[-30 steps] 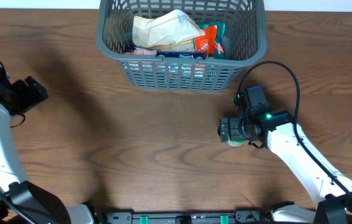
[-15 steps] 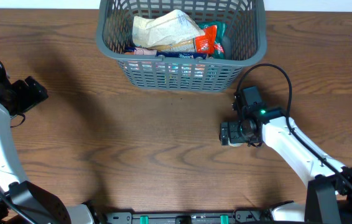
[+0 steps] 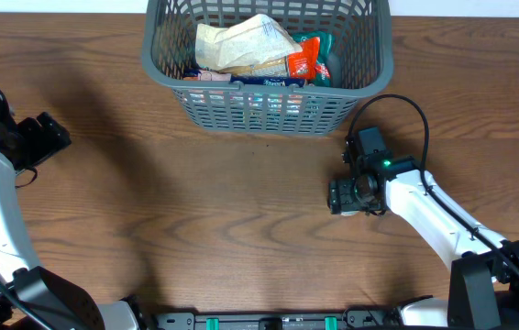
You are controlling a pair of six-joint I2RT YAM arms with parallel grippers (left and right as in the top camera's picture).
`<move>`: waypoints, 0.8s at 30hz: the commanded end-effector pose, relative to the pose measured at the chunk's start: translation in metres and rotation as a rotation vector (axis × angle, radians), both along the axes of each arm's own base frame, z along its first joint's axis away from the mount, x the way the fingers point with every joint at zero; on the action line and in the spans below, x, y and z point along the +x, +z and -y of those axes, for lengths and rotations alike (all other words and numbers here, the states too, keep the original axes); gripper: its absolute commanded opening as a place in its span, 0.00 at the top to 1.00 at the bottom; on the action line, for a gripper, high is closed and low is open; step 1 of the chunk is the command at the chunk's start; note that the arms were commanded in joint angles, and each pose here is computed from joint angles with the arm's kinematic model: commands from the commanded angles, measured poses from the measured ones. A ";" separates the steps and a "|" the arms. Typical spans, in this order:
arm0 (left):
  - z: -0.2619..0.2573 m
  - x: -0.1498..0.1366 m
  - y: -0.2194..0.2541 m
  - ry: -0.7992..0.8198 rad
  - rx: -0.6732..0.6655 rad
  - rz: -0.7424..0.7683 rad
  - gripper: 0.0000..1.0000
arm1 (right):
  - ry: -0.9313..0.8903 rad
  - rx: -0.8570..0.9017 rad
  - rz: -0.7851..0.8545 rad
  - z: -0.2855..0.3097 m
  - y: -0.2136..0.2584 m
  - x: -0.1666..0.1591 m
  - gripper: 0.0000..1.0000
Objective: Pack container
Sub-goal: 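Reach the right gripper down and grasp the green-capped bottle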
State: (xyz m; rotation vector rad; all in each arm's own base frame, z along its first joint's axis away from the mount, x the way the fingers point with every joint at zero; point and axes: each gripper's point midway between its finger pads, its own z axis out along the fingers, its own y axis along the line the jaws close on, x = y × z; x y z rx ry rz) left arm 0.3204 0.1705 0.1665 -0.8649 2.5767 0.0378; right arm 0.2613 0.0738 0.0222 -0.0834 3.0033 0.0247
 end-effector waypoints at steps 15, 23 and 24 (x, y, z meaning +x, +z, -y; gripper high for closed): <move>0.003 0.000 0.003 -0.006 -0.004 0.013 0.01 | -0.009 -0.012 -0.004 0.004 -0.002 0.000 0.55; 0.003 0.001 0.003 -0.006 -0.004 0.014 0.01 | -0.009 -0.012 -0.004 0.004 -0.002 0.000 0.93; 0.003 0.001 0.003 -0.006 -0.004 0.014 0.01 | -0.009 -0.012 -0.004 0.004 -0.002 0.000 0.93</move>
